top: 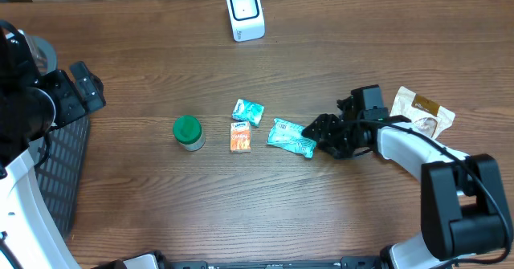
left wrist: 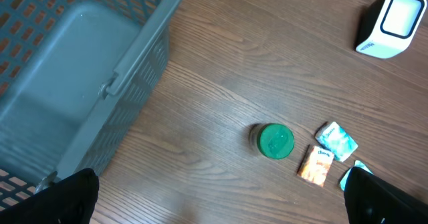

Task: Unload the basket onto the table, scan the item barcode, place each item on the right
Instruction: 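Reach the right gripper toward the green wet-wipes packet, then grasp the green packet with the right gripper and lift it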

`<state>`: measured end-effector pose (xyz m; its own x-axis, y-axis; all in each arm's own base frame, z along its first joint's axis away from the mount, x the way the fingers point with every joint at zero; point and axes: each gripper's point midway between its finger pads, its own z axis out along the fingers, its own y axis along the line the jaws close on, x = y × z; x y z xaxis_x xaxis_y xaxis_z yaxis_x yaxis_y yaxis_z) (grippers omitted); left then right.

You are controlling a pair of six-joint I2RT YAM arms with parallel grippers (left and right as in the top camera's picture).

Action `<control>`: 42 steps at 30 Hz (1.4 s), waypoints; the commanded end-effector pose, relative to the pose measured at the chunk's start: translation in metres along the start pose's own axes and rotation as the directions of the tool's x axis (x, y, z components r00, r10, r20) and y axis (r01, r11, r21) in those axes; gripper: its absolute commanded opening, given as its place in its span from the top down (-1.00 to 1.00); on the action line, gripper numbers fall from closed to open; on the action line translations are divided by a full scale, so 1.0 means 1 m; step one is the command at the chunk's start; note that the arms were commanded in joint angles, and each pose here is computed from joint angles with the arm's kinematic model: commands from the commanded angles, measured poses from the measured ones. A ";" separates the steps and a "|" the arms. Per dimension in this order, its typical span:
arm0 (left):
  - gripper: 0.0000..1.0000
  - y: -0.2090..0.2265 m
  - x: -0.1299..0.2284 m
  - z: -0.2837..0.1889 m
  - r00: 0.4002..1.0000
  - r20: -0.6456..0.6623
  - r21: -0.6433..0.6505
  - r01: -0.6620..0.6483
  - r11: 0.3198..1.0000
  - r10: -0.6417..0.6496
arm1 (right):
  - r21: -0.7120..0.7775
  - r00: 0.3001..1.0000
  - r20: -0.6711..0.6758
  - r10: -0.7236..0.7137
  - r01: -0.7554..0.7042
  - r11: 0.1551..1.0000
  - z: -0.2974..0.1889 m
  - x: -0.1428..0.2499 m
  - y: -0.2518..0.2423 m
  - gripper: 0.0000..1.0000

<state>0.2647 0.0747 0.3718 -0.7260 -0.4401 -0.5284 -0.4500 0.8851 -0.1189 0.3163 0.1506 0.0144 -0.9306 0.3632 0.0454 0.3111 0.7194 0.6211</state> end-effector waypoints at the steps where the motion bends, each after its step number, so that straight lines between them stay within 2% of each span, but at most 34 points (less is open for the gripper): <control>1: -1.00 0.000 -0.001 -0.003 1.000 0.010 0.007 -0.015 1.000 0.015 | 0.025 0.996 -0.061 0.070 -0.069 0.997 0.022 0.016 -0.007 -0.28; 4: -1.00 0.000 -0.001 -0.003 1.000 0.010 0.007 -0.015 1.000 0.015 | 0.038 0.994 -0.061 0.090 -0.087 0.995 0.031 0.020 -0.004 -0.22; 6: -0.99 0.000 -0.001 -0.003 1.000 0.010 0.007 -0.015 1.000 0.015 | 0.071 0.992 -0.040 0.117 -0.114 0.991 0.033 0.020 -0.007 -0.11; 12: -0.99 -0.001 -0.001 -0.003 1.000 0.010 0.007 -0.016 1.000 0.016 | 0.081 0.991 -0.028 0.133 -0.130 0.988 0.034 0.019 -0.008 0.42; 17: -0.99 0.000 -0.001 -0.003 1.000 0.009 0.007 -0.016 1.000 0.016 | 0.070 0.995 -0.035 0.092 -0.089 0.994 0.033 0.018 -0.005 0.75; 20: -1.00 0.000 -0.001 -0.003 1.000 0.009 0.007 -0.016 1.000 0.016 | 0.024 0.998 -0.062 -0.007 0.009 1.000 0.030 0.019 0.008 0.91; 26: -1.00 0.000 -0.001 -0.003 1.000 0.009 0.007 -0.015 1.000 0.015 | -0.056 0.981 -0.060 -0.186 0.183 0.982 0.004 0.023 0.038 0.92; 33: -1.00 0.000 -0.001 -0.003 1.000 0.009 0.007 -0.016 1.000 0.016 | -0.199 0.948 -0.022 -0.319 0.308 0.930 -0.042 0.040 0.085 0.92; 42: -0.99 0.000 -0.001 -0.003 1.000 0.010 0.007 -0.016 1.000 0.016 | -0.213 0.876 0.024 -0.481 0.474 0.854 -0.113 0.058 0.129 0.92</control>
<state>0.2647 0.0747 0.3718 -0.7260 -0.4401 -0.5284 -0.4500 0.8851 -0.1189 0.2761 0.1911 0.1351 -0.9903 0.0680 -0.1214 -0.0400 0.6963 0.7167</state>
